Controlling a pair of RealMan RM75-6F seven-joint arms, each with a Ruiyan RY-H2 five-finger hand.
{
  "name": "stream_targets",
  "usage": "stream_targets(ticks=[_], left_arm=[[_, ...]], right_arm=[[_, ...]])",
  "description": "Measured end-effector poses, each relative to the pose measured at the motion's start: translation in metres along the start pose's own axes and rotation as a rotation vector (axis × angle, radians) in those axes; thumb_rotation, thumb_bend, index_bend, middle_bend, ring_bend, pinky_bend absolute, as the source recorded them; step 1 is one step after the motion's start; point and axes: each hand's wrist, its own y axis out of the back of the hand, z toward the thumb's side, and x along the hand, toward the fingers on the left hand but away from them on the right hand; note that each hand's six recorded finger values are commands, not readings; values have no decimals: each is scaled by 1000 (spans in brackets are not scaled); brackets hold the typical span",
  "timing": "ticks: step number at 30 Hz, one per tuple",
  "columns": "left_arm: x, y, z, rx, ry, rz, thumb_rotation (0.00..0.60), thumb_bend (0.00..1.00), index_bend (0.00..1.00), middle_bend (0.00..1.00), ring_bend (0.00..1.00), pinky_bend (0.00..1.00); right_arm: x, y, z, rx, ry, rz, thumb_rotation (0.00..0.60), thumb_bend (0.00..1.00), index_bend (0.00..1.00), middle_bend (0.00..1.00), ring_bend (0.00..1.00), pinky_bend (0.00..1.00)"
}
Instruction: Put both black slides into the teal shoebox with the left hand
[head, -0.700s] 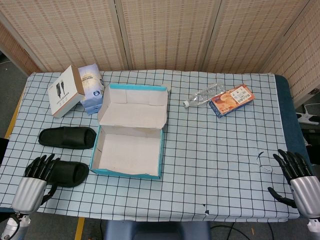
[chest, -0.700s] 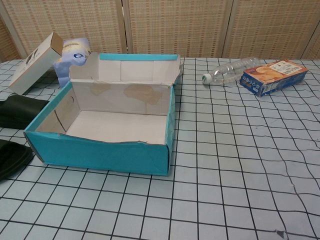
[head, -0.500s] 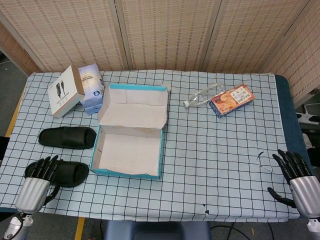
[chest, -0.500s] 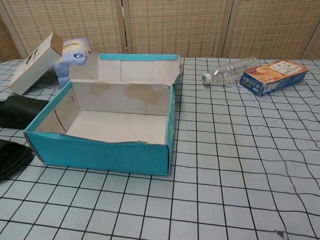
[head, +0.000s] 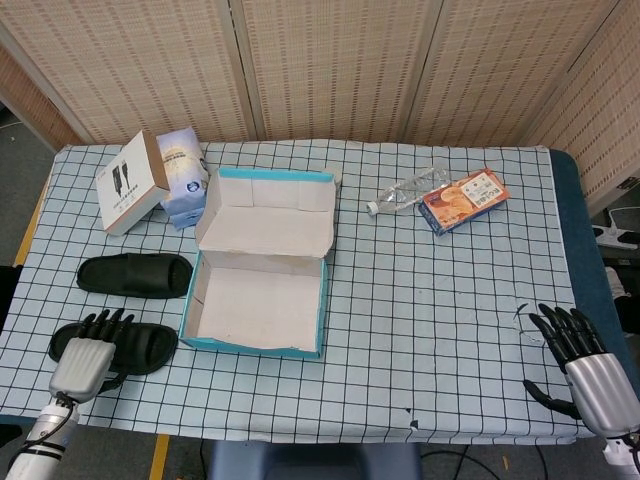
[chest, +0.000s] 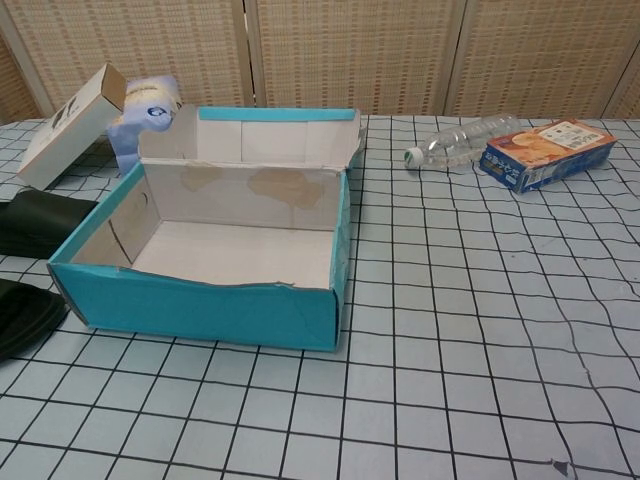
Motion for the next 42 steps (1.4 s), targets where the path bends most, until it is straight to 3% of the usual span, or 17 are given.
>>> stream_targets(ticks=[9,15,20,24,27,33,42], left_arm=[[5,-16,-7,22,51,-102,447,379,0,0,0,97],[11,-24,-11,27,67,-140,515,379,41,8,1,102],[13,-28,-12,24,64,-154,555,372,264,267,154,134],[14,-31,-14,18,60,-155,590,370,352,429,281,204],[15,-31,-14,22,53,-148,600,373,406,515,349,245],[14,-28,-14,16,51,-136,600,377,436,555,386,261],[11,21,-23,-24,77,36,600,379,461,589,408,269]], right_arm=[[1,0,0,-3,2,0,529,152,0,0,0,0],[1,1,-1,-2,-3,-6,528,153,0,0,0,0],[0,0,-1,0,-6,-1,527,152,0,0,0,0],[0,0,-2,0,-10,1,528,153,0,0,0,0],[0,0,-1,1,-8,1,528,153,0,0,0,0],[0,-1,-1,2,-7,5,527,153,0,0,0,0],[1,-3,1,4,0,12,527,152,0,0,0,0]])
